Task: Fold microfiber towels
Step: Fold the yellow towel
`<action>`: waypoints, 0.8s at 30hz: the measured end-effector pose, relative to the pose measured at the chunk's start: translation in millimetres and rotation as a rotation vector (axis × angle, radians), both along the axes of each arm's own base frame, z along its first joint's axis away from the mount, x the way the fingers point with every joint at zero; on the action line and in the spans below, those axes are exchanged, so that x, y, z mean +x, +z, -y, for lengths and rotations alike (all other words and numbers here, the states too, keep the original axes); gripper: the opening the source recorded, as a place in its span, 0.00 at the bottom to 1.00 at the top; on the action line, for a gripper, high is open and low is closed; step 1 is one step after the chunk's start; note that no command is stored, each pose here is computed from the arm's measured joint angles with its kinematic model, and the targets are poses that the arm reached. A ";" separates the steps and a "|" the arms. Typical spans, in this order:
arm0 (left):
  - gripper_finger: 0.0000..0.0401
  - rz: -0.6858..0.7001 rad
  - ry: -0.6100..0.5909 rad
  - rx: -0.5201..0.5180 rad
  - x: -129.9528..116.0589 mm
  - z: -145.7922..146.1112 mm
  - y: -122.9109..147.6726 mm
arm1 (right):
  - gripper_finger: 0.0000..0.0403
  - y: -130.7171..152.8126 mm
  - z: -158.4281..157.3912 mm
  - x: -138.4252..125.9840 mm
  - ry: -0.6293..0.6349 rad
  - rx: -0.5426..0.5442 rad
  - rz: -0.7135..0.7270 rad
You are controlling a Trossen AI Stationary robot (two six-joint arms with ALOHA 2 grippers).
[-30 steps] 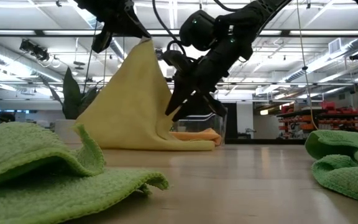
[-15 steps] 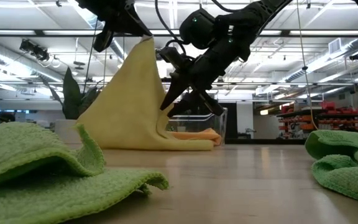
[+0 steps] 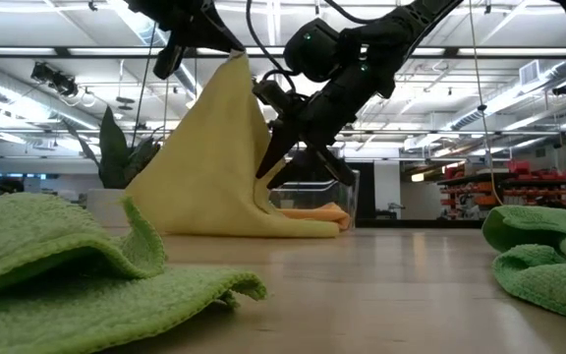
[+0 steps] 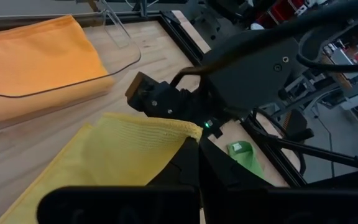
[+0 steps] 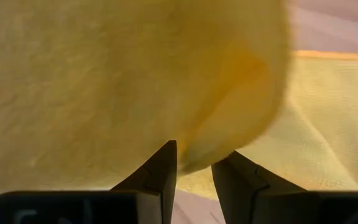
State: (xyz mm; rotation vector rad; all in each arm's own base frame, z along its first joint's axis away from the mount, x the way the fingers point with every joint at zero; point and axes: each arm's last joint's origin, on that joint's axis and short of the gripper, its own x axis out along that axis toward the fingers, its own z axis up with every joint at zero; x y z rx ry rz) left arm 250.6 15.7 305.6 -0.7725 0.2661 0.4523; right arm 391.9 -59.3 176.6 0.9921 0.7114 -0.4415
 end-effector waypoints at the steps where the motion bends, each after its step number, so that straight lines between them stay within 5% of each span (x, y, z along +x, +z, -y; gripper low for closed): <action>1: 0.01 0.000 0.000 0.000 0.0 0.0 0.0 | 0.26 -0.2 0.3 -0.2 -0.002 0.000 -0.001; 24: 0.01 0.043 0.024 0.026 1.2 -9.7 4.5 | 0.23 -0.4 -5.4 0.9 0.006 -0.003 -0.001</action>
